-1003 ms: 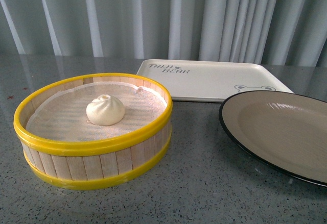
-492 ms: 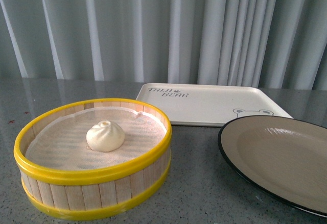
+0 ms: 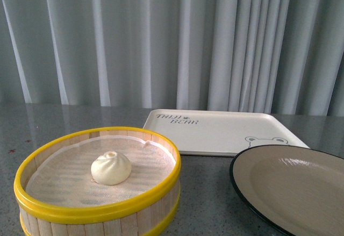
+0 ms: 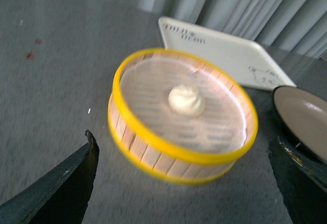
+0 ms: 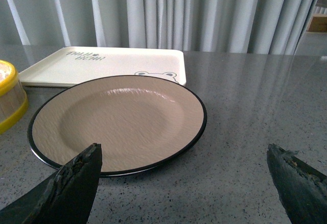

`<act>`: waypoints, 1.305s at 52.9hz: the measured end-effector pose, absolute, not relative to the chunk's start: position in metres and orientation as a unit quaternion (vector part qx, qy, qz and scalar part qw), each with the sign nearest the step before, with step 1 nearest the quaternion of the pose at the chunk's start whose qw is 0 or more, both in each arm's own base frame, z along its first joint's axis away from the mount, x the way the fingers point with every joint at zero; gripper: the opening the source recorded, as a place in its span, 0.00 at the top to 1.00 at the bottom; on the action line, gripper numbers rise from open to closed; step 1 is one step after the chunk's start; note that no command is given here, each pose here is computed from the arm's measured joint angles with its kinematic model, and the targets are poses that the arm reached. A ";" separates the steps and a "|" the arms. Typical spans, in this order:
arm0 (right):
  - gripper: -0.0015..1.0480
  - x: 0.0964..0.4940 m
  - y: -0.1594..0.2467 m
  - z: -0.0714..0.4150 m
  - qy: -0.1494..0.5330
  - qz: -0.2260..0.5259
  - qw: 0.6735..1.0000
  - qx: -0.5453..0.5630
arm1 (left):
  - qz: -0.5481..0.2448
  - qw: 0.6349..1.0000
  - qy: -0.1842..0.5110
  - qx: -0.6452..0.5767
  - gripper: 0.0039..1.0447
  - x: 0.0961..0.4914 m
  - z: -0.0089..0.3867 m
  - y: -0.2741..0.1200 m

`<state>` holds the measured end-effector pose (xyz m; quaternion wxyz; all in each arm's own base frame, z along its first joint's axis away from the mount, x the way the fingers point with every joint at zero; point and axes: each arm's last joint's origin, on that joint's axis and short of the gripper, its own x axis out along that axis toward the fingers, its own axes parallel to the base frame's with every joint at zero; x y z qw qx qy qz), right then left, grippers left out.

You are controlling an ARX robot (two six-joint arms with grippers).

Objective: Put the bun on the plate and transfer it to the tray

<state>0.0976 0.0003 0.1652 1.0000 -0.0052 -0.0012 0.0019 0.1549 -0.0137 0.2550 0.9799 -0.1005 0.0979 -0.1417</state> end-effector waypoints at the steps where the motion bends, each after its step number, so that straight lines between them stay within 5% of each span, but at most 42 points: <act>1: 0.08 0.098 0.000 0.165 -0.001 0.002 1.000 -0.005 | -0.151 0.979 0.104 -0.087 0.06 0.161 0.261 -0.017; 27: 0.08 0.098 0.000 0.165 -0.001 0.002 1.000 -0.005 | -0.193 0.949 0.248 0.015 0.06 0.268 0.296 -0.074; 69: 0.08 0.098 0.000 0.165 -0.001 0.002 1.000 -0.005 | -0.146 0.923 0.352 0.049 0.06 0.336 0.255 -0.133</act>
